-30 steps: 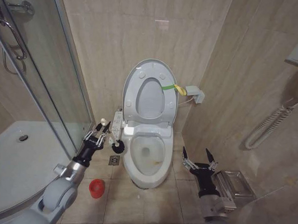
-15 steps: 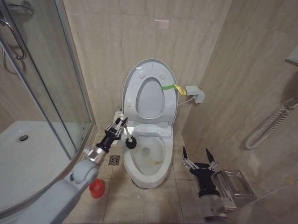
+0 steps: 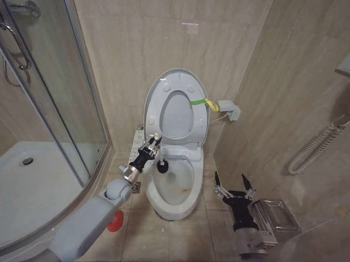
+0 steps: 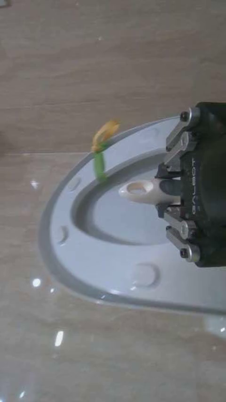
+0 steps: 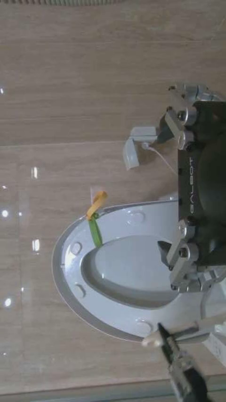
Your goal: Open the toilet lid, clean the toilet bowl with a toilet brush, close the toilet lid, and flush.
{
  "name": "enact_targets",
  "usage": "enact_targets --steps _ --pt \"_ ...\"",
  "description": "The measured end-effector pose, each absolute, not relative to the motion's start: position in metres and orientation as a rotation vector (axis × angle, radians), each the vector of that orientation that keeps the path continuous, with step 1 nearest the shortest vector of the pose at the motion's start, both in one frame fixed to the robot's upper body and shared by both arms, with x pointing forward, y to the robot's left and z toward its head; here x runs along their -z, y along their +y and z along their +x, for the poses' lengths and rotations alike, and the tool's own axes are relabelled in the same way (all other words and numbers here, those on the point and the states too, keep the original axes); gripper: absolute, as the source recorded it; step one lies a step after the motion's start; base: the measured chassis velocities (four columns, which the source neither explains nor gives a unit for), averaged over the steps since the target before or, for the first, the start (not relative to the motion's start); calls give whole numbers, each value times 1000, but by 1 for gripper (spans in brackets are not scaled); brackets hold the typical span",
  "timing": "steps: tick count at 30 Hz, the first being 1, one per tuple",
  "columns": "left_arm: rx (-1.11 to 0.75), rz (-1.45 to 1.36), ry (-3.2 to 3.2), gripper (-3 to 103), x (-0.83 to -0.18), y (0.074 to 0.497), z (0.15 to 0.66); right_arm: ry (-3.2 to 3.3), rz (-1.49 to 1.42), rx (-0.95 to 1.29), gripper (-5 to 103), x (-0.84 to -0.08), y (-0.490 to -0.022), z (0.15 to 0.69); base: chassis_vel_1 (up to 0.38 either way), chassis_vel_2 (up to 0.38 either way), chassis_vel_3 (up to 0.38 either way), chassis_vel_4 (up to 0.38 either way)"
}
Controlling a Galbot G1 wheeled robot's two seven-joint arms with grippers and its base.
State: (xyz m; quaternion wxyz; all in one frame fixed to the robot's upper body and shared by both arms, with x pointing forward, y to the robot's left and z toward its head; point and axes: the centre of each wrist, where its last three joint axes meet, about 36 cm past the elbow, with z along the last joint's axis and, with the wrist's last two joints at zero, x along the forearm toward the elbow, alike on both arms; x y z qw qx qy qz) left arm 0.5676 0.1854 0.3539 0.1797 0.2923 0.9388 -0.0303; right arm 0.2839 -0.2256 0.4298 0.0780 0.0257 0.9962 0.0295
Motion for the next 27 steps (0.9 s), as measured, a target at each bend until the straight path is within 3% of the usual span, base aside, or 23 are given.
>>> enact_targets --steps 14,27 --pt "58 930 2747 25 -294 155 561 2983 77 -88 100 -430 -226 284 0 0 0 0" --pt "-42 952 2825 25 -245 179 554 2983 77 -88 100 -430 -226 284 0 0 0 0"
